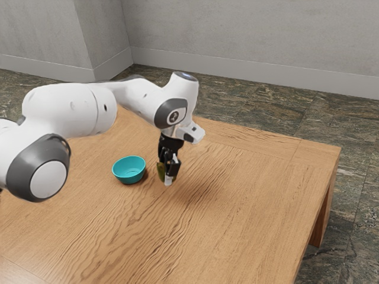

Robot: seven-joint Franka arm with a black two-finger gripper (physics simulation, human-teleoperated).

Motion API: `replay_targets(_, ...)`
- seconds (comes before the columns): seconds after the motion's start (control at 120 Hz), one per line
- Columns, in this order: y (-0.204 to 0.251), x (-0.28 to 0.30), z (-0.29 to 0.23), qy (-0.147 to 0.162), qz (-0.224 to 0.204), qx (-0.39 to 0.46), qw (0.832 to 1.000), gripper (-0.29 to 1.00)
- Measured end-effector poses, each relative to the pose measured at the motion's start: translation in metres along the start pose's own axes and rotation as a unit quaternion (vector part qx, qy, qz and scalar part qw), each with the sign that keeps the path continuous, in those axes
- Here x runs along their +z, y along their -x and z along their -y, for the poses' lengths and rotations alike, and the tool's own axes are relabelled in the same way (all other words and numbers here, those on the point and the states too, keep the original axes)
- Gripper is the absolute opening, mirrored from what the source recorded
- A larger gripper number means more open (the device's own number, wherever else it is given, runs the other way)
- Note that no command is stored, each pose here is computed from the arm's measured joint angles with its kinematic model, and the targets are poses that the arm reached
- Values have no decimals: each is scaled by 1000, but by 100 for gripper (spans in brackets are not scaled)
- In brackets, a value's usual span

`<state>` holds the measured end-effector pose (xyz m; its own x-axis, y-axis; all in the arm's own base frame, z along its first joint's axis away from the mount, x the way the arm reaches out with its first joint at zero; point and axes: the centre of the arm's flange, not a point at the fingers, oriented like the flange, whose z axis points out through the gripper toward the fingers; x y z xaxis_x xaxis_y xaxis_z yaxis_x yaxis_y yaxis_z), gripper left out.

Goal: Place the pear in the bowl.

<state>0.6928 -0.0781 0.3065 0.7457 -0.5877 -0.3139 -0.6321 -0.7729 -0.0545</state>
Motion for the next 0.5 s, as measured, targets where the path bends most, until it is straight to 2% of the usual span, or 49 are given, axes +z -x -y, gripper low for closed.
replay_targets(0.292, 64, -26, 64, -16, 5, -55, 998, -1)
replay_targets(0.5, 104, -13, 102, -9, 19, -89, 996, -6)
